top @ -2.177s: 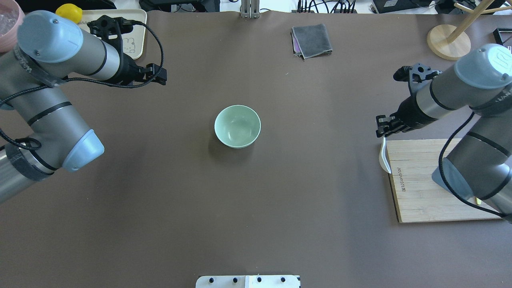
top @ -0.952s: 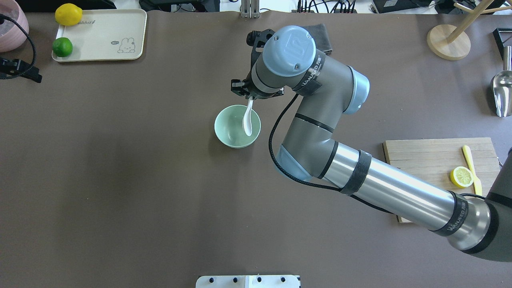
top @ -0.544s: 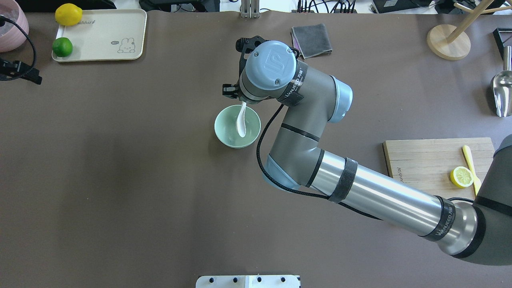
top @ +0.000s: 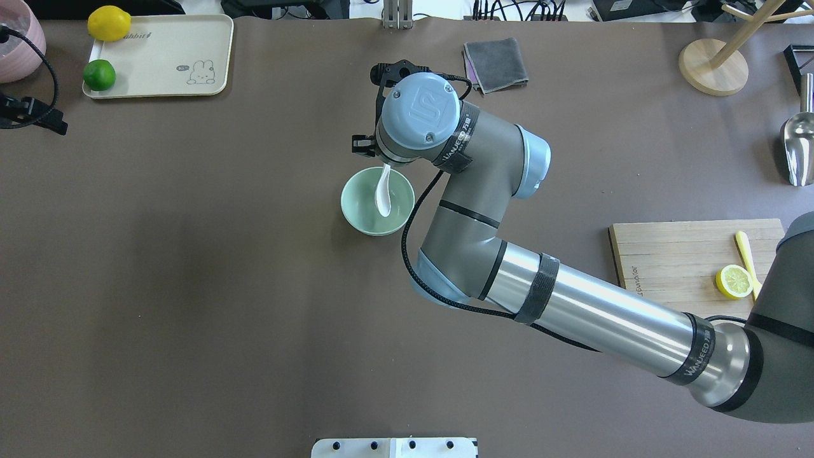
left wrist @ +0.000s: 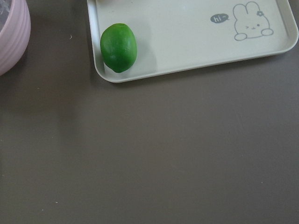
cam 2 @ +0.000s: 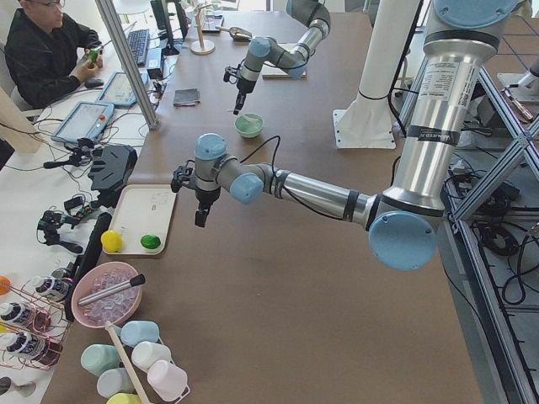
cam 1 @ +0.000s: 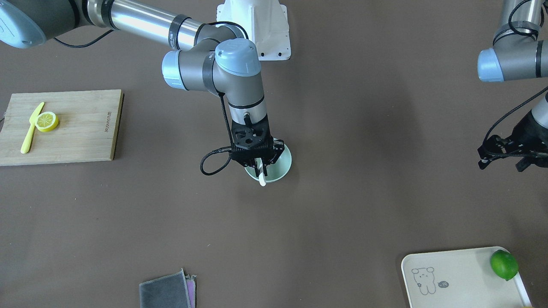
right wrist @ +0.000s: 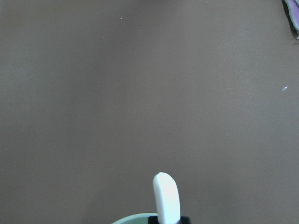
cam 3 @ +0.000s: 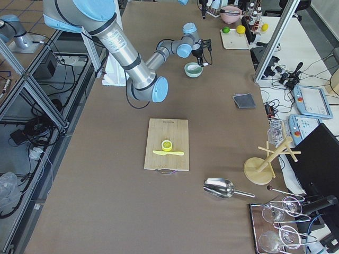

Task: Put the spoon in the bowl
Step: 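Lower the spoon into the bowl and open the right gripper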

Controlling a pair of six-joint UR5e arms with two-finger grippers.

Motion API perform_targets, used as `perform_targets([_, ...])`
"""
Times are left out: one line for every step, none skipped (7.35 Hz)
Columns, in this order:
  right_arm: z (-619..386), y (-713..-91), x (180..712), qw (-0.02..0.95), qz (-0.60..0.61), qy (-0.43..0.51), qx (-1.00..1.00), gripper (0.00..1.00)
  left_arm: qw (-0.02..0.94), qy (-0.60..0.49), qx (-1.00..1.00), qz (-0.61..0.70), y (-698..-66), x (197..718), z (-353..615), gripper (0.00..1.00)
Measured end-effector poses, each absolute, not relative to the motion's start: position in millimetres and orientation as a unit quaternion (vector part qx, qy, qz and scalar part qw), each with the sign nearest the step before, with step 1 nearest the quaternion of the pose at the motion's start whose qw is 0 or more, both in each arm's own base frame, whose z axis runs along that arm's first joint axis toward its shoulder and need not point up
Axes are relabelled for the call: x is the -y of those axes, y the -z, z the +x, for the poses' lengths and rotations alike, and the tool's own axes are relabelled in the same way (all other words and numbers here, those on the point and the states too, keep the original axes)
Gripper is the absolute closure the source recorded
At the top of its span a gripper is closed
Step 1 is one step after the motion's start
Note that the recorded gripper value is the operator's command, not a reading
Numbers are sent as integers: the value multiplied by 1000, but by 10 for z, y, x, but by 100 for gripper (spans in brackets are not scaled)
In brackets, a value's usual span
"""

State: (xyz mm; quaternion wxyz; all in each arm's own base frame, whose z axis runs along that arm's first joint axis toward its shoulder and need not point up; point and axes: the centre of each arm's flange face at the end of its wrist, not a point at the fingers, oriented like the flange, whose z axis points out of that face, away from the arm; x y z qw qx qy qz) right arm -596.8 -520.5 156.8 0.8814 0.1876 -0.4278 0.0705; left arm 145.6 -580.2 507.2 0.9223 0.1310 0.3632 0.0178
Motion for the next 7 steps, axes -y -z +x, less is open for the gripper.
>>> perform_targets([-6052,-1615,5189,880,192,-70,430,76,922,-18,-363,131,-5072,5806,1459,2])
perform_targets([-6091,-1625,5181,877,194,-71,433,1,922,-18,-363,131,-5071,5810,1461,2])
perform_targets([-6093,-1585,5185,875,197,-72,437,0,922,-18,-363,131,-5066,5814,1462,2])
perform_targets([-6073,-1518,5196,872,199,-72,441,0,922,-18,-364,132,-5058,5817,1464,2])
perform_targets([-6028,-1474,5229,870,200,-72,444,0,922,-19,-364,133,-5045,5822,1470,2])
perform_targets([-5957,-1456,5288,870,195,-71,447,0,921,-19,-364,134,-5030,5829,1476,2])
perform_targets([-5819,-1455,5381,871,181,-68,452,0,921,-20,-365,135,-5006,5840,1481,2])
